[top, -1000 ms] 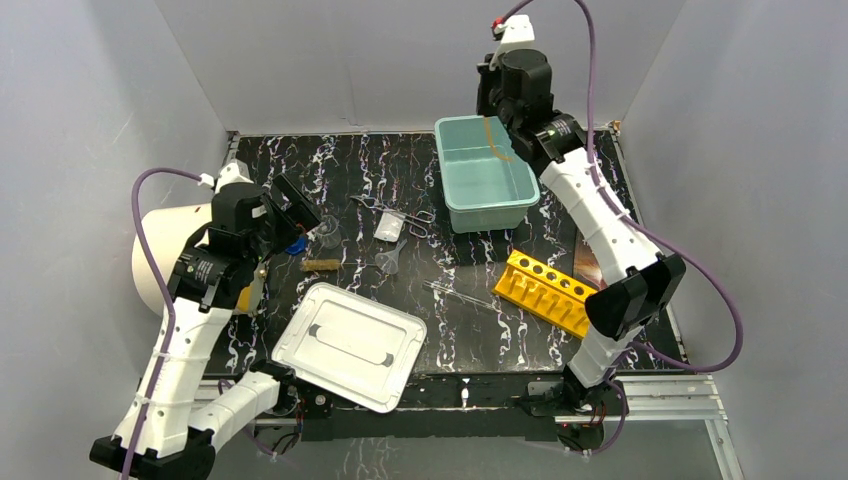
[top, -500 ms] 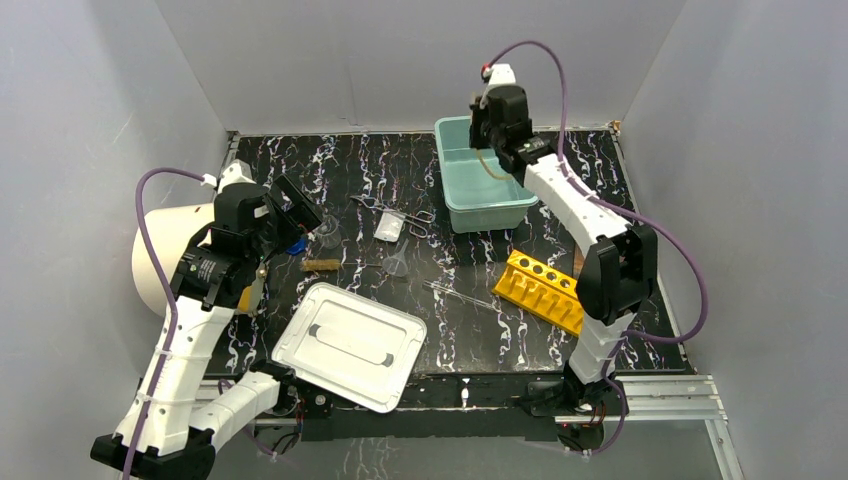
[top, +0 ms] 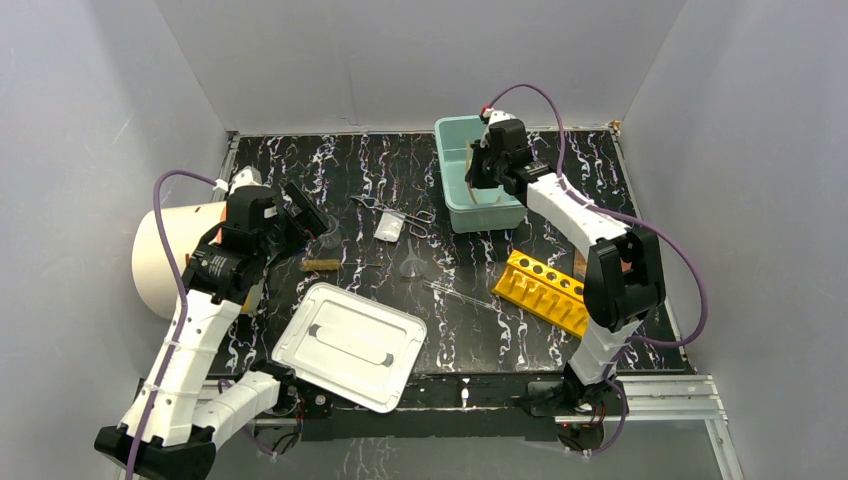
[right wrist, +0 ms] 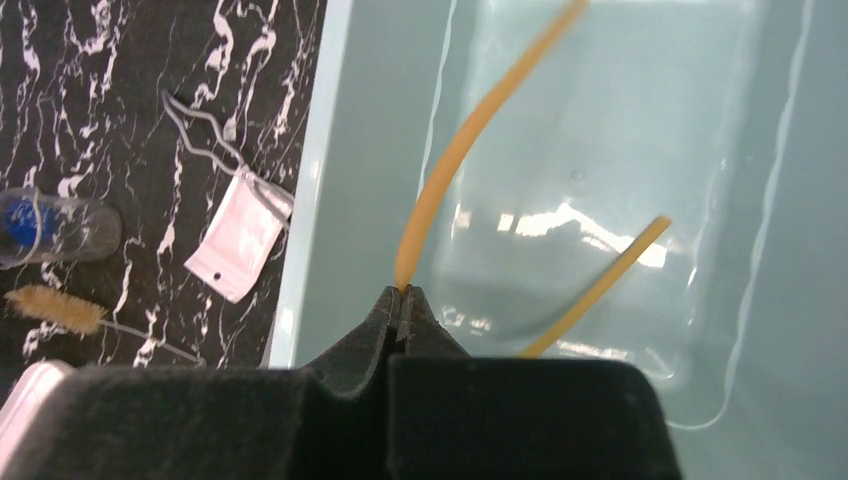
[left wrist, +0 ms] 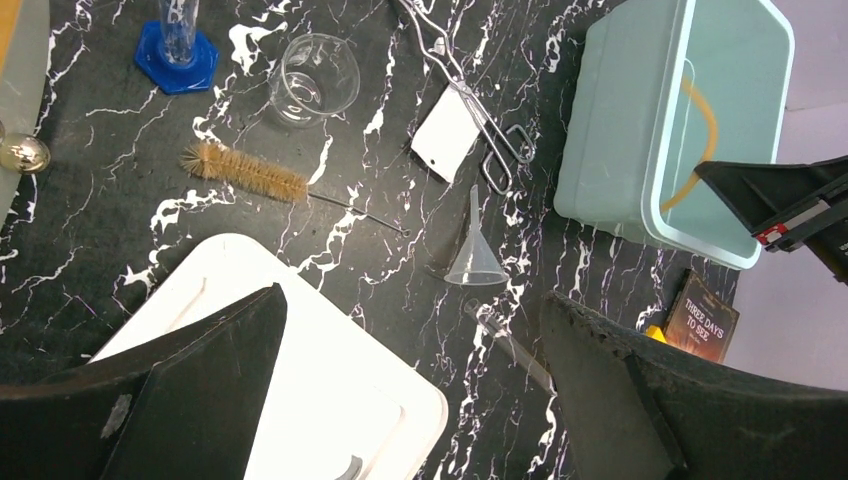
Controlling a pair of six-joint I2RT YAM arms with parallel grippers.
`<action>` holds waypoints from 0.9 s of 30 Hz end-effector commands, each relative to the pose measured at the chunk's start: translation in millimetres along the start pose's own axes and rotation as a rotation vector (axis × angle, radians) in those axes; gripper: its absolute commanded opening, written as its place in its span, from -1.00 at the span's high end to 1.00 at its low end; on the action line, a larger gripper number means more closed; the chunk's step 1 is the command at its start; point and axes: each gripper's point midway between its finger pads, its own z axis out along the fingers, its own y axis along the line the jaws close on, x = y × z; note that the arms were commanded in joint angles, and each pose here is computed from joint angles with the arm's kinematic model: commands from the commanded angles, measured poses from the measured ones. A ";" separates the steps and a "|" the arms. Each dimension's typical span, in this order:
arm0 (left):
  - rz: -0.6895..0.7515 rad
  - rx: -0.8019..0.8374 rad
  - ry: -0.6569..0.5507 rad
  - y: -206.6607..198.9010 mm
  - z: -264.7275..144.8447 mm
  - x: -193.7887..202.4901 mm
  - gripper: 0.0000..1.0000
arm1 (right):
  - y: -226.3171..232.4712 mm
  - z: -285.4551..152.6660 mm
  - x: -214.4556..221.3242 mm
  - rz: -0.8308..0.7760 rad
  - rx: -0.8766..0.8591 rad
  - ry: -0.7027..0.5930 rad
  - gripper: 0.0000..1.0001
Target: Organize the chemistry lab equipment
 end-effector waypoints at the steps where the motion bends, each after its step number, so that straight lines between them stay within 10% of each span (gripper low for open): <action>1: -0.020 0.029 0.006 -4.3 -1.0 2.7 -0.97 | 11.4 -8.4 9.5 0.052 -0.090 0.067 1.00; 13: -0.014 0.030 0.023 -3.8 1.5 7.1 -0.97 | 4.7 40.7 4.9 0.043 -0.096 0.129 1.00; 19: 0.029 0.055 0.046 -10.3 4.9 8.3 -0.97 | 11.3 40.9 -7.6 0.065 -0.119 0.082 0.33; 27: 0.042 0.072 0.063 -14.5 10.5 11.4 -0.97 | 9.2 -5.0 -40.5 0.070 -0.039 0.023 0.03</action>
